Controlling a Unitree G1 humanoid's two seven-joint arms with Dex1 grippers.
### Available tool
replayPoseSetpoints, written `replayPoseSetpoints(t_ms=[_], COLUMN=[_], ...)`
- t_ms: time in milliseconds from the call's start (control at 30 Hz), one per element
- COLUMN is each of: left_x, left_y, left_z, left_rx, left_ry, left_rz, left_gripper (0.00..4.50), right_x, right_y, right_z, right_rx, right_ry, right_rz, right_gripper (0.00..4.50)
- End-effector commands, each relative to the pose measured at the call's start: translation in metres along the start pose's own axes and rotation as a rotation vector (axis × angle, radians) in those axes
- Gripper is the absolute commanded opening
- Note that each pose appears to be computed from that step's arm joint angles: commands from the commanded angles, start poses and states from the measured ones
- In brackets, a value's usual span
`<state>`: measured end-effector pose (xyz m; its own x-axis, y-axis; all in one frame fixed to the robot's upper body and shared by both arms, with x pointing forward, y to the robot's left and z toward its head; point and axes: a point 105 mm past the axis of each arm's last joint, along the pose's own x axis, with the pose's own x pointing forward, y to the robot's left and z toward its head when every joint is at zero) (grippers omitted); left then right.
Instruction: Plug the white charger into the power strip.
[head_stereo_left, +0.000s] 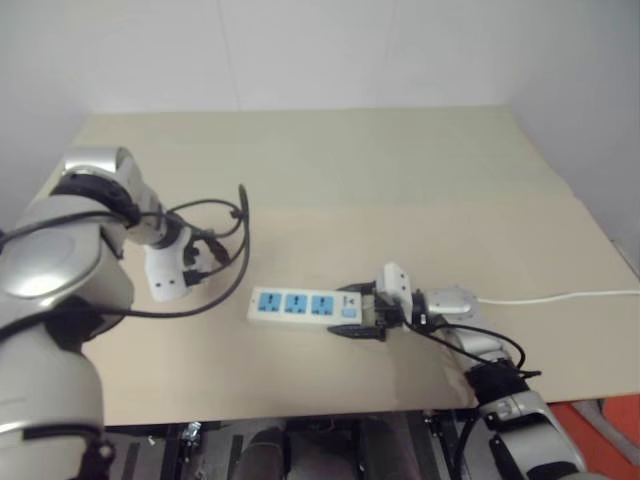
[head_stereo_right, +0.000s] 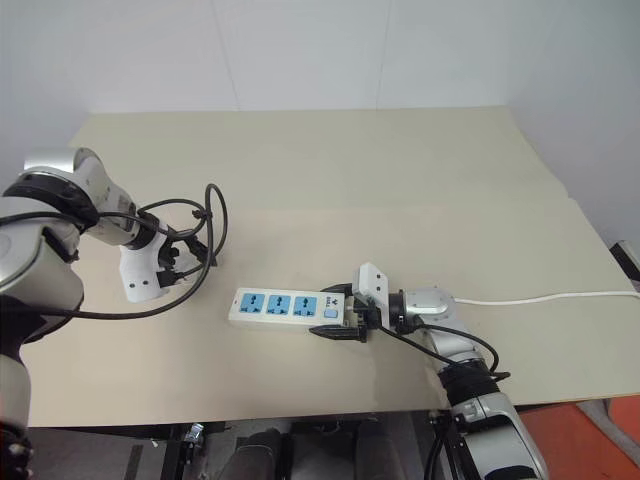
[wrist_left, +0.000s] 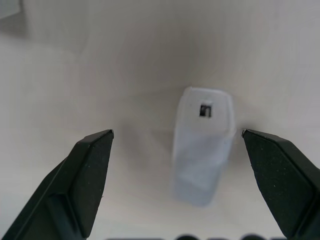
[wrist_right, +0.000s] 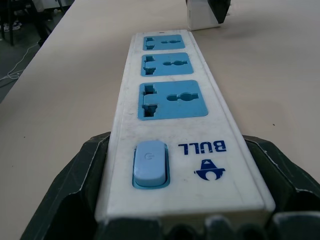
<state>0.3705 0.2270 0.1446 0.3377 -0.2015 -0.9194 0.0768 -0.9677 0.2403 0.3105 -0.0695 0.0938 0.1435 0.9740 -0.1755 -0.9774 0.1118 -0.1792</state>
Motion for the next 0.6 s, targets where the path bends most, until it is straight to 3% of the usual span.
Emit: replayPoseSetpoints(t_ms=[33,167,267,533,600], left_x=[-0.0028,-0.0025,-0.0013,-0.0025,-0.003], left_y=[0.0013,0.0,0.0006,-0.0001,0.0002], left_z=[-0.0011,-0.0007,0.0015,0.0033,0.0036], left_rx=[-0.018,-0.022,-0.028,-0.042,-0.049], left_ry=[0.005,0.003,-0.009,-0.019,-0.019], left_rz=[0.004,-0.013,-0.012,-0.018,-0.012], left_gripper=[4.5,4.5,3.92,1.29,1.0], right_x=[-0.0019,-0.002,-0.0018,-0.0013,-0.0011], right_y=[-0.0004,0.0006,0.0011,0.0,0.0003], right_z=[0.0089,0.0084,0.0079,0.008,0.0076], right_rx=[-0.019,-0.017,-0.016,-0.019,-0.018], right_ry=[-0.03,-0.031,-0.032,-0.031,-0.031], right_rz=[-0.014,-0.02,-0.023,-0.031,-0.031], right_gripper=[3.42,3.42,3.42,3.42,3.42])
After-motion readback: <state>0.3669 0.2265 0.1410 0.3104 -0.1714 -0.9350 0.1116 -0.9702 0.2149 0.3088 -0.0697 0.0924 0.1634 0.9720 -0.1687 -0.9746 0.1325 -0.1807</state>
